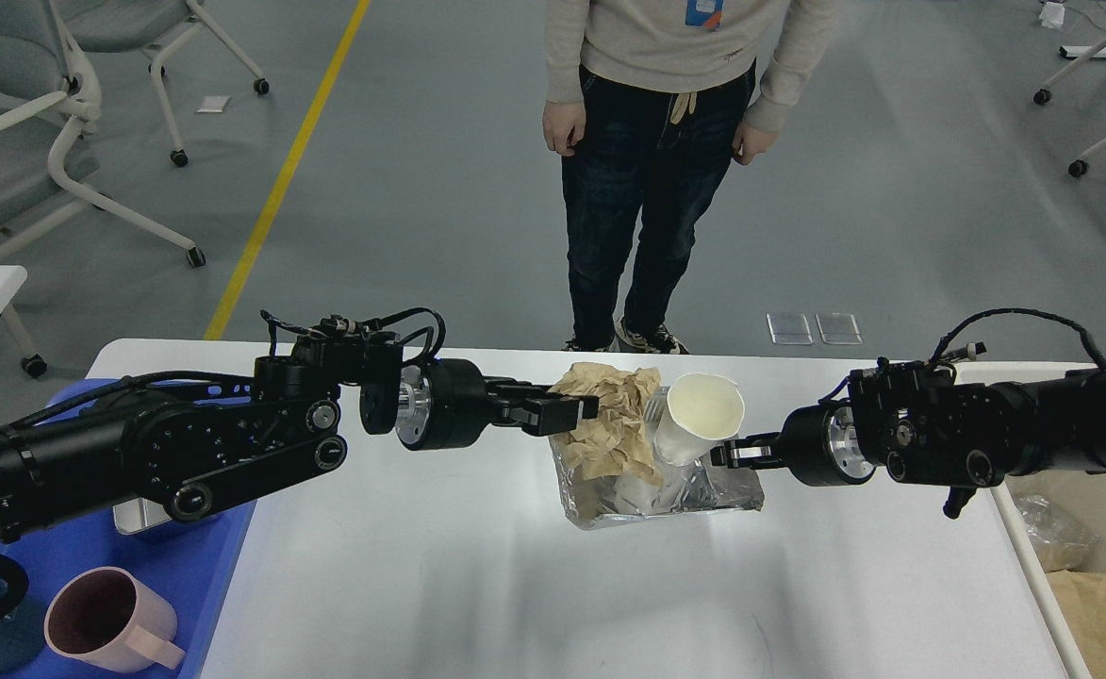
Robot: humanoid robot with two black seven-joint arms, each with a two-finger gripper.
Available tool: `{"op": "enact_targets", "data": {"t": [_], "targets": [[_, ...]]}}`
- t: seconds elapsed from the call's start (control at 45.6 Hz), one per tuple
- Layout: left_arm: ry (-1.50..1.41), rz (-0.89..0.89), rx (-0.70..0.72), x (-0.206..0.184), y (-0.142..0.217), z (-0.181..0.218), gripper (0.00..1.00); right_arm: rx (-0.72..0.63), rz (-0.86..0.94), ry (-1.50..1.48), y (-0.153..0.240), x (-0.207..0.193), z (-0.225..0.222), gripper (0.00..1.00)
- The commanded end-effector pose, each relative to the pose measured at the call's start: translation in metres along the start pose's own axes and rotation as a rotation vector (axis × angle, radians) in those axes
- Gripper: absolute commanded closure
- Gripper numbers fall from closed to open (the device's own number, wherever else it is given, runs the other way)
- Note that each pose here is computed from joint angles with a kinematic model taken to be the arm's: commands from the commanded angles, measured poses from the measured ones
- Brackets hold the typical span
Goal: Tidy desktop
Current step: 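Drop the paper into the foil tray and withdraw the left gripper, then drag the foil tray with the right gripper into the white bin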
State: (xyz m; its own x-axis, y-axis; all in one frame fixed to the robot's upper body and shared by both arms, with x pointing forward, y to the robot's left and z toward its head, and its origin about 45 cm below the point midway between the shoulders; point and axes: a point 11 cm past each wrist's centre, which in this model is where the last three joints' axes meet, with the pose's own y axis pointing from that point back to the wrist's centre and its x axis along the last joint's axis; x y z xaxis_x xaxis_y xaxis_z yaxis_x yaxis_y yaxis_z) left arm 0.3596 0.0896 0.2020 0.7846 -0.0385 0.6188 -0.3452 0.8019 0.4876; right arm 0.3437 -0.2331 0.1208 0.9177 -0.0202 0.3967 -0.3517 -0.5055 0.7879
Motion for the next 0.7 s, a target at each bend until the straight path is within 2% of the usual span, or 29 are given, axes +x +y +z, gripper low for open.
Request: {"op": "enact_targets", "data": {"t": [0.0,0.132,0.263,0.504,0.68], "targets": [[0.054,0.001,-0.004,-0.005,0.003,-0.004,0.05,0.003,0.003,-0.006,-0.001,0.000,0.000,1.00],[0.077,0.001,0.003,-0.012,0.005,-0.010,0.04,-0.001,0.008,-0.010,0.001,0.001,0.002,1.00],[0.168,0.105,-0.006,0.009,0.020,-0.017,0.04,-0.022,0.033,-0.044,0.010,0.004,0.014,1.00],[0.391,0.371,-0.032,0.058,0.070,-0.043,0.04,-0.031,0.091,-0.157,0.023,0.004,0.035,1.00],[0.504,0.510,-0.003,0.063,0.112,-0.075,0.04,-0.052,0.137,-0.245,0.039,-0.002,0.059,1.00]]}}
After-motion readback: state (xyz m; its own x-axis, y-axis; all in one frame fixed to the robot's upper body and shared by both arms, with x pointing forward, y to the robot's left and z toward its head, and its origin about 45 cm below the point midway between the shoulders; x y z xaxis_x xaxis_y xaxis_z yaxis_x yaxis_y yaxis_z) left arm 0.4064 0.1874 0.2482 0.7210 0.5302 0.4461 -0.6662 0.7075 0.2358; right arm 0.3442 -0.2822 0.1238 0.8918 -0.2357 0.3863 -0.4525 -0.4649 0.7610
